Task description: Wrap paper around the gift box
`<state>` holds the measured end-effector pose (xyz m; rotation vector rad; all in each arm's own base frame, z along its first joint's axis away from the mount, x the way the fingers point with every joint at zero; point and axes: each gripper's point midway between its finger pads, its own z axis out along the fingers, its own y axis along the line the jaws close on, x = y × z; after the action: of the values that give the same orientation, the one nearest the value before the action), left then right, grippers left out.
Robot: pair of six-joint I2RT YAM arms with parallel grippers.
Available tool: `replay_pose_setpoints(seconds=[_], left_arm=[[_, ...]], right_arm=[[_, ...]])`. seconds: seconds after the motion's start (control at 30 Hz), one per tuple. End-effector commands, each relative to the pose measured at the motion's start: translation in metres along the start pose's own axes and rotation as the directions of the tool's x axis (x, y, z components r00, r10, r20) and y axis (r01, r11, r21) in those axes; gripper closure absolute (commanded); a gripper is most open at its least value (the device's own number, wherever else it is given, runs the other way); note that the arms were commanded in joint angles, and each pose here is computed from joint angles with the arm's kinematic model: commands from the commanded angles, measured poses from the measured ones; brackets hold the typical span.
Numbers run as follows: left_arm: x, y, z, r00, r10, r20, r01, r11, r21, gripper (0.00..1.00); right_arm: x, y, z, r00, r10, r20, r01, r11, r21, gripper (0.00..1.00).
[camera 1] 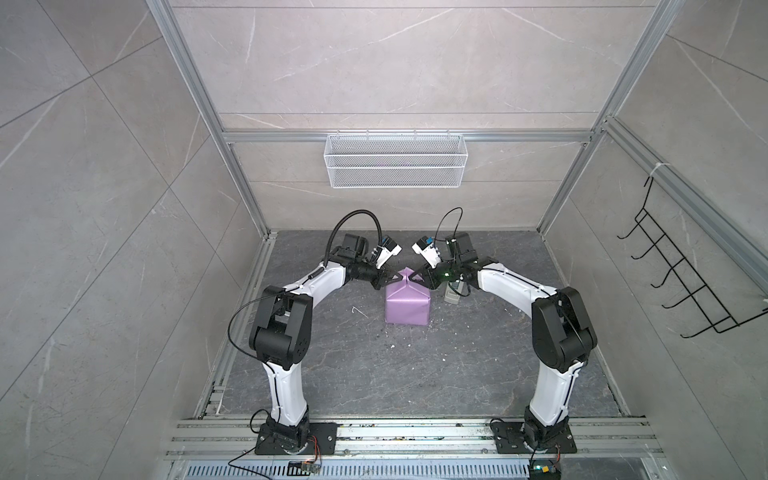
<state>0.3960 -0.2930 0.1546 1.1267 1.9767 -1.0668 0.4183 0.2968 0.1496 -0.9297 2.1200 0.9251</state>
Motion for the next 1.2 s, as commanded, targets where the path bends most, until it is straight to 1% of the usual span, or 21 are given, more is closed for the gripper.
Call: replay_pose_setpoints(seconds=[0.0,0.37,0.47,0.53,0.6,0.7,0.8,0.97,1.17], left_arm=[[-0.013,-0.006,-0.001,0.998,0.047,0.029,-0.048,0.998,0.035,1.0],[-0.013,-0.006,-0.002,0.998,0.052,0.028,-0.052,0.998,0.029,1.0],[-0.014,-0.007,-0.003,0.998,0.052,0.03,-0.053,0.998,0.028,1.0],[-0.014,-0.007,-0.004,0.998,0.054,0.031,-0.054,0.998,0.028,1.0],[-0.014,-0.008,-0.004,0.998,0.052,0.03,-0.053,0.998,0.026,1.0],[-0.013,-0.008,-0.005,0.998,0.053,0.03,-0.054,0.998,0.027,1.0],[-0.013,-0.008,-0.004,0.998,0.053,0.028,-0.054,0.998,0.025,1.0],[-0.014,-0.009,-0.005,0.998,0.059,0.031,-0.06,0.998,0.021,1.0],[-0.016,-0.009,-0.006,0.998,0.058,0.038,-0.059,0.998,0.021,0.99]], right_arm=[[0.002,0.003,0.004,1.0,-0.012,-0.018,0.011,0.999,-0.05,0.81],[-0.002,0.004,0.005,0.999,-0.028,-0.017,0.026,0.997,-0.079,0.97],[-0.003,0.004,0.004,0.999,-0.03,-0.018,0.029,0.996,-0.08,0.98],[-0.005,0.003,0.002,0.999,-0.032,-0.014,0.031,0.997,-0.073,0.97],[-0.007,0.002,-0.001,0.999,-0.035,-0.01,0.034,0.998,-0.059,0.89],[-0.01,-0.001,-0.009,0.999,-0.033,0.002,0.033,0.999,-0.038,0.68],[-0.008,-0.002,-0.018,1.0,-0.026,0.012,0.027,0.999,-0.025,0.58],[0.0,-0.008,-0.03,1.0,-0.004,0.021,0.004,1.0,0.0,0.53],[0.01,-0.015,-0.03,0.999,0.035,0.024,-0.036,0.999,0.034,0.52]])
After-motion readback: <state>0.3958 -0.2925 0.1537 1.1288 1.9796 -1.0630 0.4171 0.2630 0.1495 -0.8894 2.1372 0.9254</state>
